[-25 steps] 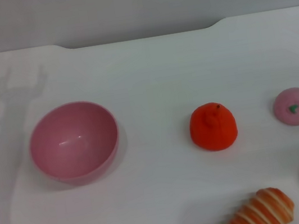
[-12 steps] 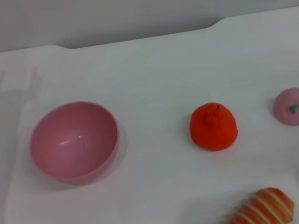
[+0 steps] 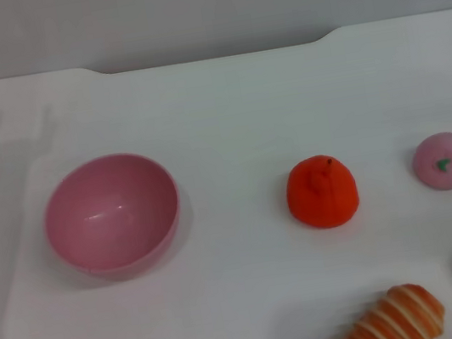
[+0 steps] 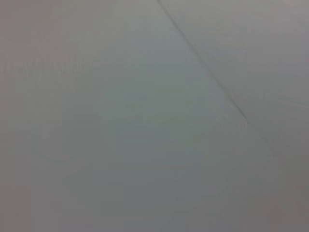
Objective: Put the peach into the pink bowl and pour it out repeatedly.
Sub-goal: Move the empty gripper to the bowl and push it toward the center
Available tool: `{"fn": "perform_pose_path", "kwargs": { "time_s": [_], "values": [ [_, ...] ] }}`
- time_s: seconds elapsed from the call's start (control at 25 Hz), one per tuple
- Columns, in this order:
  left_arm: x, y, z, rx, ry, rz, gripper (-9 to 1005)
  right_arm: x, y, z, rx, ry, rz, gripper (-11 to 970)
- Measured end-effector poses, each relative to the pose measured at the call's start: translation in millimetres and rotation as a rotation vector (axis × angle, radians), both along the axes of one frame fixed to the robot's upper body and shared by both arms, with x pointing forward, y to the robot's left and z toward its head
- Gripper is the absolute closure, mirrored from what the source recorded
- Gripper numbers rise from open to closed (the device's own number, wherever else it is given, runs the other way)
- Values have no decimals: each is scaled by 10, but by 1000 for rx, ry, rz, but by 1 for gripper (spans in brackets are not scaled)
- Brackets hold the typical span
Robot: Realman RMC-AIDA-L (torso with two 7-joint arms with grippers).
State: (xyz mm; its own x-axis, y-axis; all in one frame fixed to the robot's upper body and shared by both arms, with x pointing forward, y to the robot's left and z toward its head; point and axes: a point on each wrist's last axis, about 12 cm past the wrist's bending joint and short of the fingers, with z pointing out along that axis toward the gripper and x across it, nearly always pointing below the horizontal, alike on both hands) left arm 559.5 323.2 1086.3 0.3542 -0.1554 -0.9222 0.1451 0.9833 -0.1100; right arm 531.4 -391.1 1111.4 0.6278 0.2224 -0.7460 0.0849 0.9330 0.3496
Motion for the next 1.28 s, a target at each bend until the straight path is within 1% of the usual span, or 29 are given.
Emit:
{"fn": "perform_pose_path", "kwargs": {
  "time_s": [0.16, 0.4, 0.68, 0.88, 1.08, 1.2, 1.28],
  "values": [
    [-45, 10, -7, -26, -11, -9, 180, 15, -18, -26, 12, 26, -10, 303],
    [-49, -23, -28, -33, -4, -17, 181, 79, -29, -65, 33, 77, -10, 304],
    [-27, -41, 10, -44, -28, -17, 181, 73, -31, -116, 63, 92, -29, 304],
    [-8, -59, 39, -62, -41, -31, 181, 87, -8, -117, 73, 88, -31, 304],
    [-35, -58, 71, -83, -70, -58, 182, 82, 1, -121, 87, 81, -21, 303],
    [-30, -39, 111, -141, -81, -95, 182, 99, 21, -113, 81, 81, -8, 303],
    [34, -23, 176, -234, -64, -174, 182, 126, 45, -99, 63, 87, 15, 303]
  ]
}}
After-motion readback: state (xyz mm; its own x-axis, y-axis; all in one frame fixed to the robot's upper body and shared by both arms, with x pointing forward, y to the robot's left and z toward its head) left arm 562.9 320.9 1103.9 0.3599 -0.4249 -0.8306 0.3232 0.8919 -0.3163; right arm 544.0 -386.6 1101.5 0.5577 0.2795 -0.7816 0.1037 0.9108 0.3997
